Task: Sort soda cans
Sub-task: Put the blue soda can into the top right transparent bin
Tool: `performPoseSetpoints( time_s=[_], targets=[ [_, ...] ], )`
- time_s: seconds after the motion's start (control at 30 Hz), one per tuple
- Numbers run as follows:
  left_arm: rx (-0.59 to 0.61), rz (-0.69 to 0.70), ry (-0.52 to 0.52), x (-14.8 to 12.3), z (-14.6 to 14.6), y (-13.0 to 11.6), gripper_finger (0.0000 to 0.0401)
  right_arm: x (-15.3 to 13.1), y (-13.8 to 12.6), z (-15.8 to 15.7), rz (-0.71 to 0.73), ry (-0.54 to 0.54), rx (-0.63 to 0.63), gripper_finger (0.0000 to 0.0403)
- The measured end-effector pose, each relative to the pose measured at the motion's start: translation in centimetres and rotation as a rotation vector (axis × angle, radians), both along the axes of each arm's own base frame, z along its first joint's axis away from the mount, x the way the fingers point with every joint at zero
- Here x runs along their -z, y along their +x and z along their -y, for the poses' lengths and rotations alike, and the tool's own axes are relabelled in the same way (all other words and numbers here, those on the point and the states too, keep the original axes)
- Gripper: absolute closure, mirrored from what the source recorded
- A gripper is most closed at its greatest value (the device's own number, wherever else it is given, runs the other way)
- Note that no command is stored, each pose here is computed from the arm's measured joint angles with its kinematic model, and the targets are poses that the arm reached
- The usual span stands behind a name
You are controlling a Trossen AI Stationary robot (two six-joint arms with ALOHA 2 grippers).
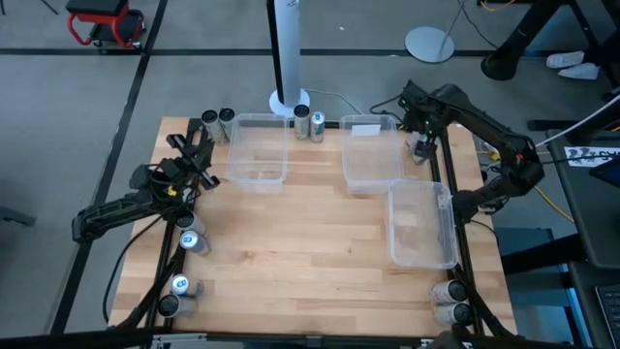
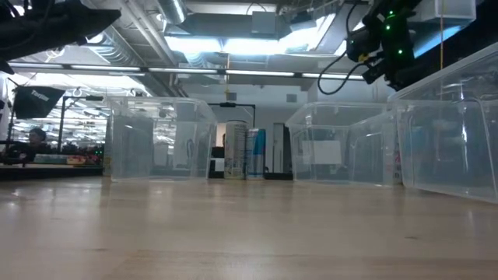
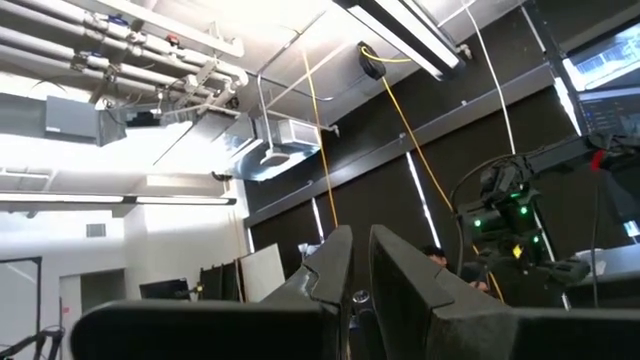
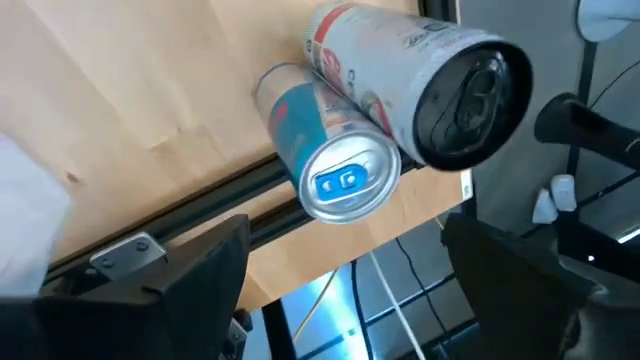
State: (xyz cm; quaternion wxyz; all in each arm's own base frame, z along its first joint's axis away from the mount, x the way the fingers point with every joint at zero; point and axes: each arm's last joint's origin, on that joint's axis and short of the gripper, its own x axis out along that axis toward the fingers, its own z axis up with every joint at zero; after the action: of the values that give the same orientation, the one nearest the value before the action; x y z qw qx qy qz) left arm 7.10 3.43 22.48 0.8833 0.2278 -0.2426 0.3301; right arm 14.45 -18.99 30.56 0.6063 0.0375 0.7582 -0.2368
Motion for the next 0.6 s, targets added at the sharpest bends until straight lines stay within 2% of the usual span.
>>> performPoseSetpoints(
  time_s=[0.2,0.47,0.6],
  targets=[
    [0.001,0.001,0.000,0.0,0.0,0.0,0.0370,0.5,0.0,0.2,0.013,0.023,0.012,0.0068],
    [0.009,0.015,-0.007,-0.1,0.0,0.0,0.0370,3.6,-1.2,0.7,-0.017,0.080,0.047,0.0068],
    [0.009,0.020,-0.004,-0.1,0.0,-0.1,0.0370,4.2,-1.7,0.8,-0.026,0.092,0.060,0.0068]
  ],
)
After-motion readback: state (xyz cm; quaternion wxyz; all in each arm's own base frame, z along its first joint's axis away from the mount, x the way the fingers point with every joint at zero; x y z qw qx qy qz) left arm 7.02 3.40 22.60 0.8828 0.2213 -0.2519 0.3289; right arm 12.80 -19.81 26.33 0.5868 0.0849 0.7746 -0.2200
